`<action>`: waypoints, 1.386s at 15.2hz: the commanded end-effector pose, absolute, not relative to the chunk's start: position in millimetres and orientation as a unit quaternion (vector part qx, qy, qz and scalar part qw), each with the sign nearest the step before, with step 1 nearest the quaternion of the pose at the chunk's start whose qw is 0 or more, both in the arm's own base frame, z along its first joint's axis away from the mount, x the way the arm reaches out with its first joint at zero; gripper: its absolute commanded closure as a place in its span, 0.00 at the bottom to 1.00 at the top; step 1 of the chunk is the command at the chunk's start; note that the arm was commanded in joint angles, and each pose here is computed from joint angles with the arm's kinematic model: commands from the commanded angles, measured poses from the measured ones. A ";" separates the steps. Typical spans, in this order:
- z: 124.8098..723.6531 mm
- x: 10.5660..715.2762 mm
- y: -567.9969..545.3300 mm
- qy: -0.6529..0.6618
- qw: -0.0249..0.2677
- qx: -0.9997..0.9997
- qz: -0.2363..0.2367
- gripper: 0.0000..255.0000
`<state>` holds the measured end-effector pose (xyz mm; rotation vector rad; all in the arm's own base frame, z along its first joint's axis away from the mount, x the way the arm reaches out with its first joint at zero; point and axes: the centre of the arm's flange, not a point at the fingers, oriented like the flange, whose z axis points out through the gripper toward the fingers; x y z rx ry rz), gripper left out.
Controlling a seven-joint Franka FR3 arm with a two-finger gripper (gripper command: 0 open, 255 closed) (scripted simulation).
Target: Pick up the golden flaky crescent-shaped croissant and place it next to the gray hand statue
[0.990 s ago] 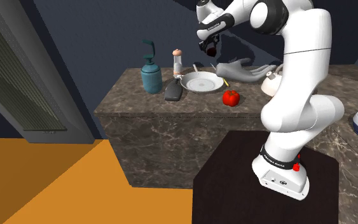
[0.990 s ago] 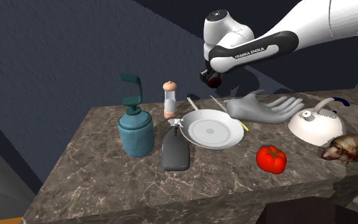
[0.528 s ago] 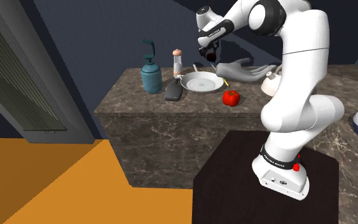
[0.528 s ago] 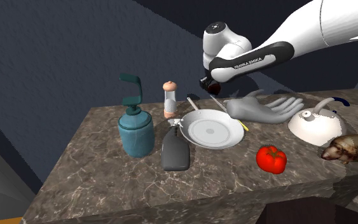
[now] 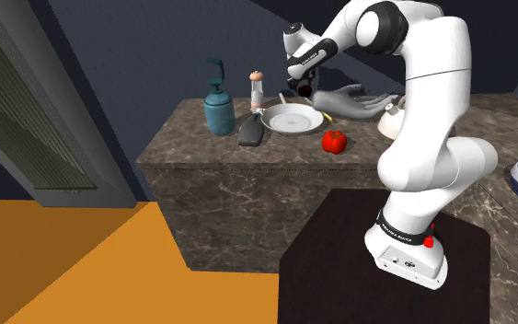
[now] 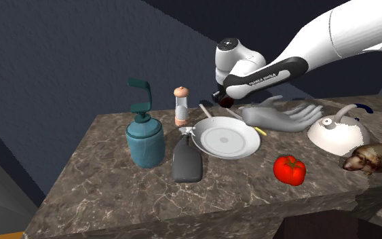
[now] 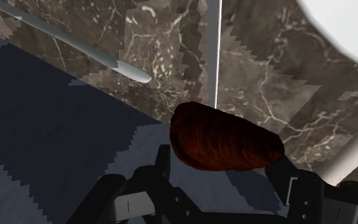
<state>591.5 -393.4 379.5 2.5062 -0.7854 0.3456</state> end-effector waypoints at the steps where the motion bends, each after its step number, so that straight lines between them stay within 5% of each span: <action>1: 368.7 591.0 -393.6 -0.288 0.244 0.918 0.126 1.00; 16: 329.2 591.0 -393.6 -0.288 0.244 0.918 0.126 1.00; 17: 328.3 589.9 -393.5 -0.288 0.244 0.918 0.126 0.00; 21: 327.8 590.6 -393.7 -0.288 0.244 0.918 0.126 0.00</action>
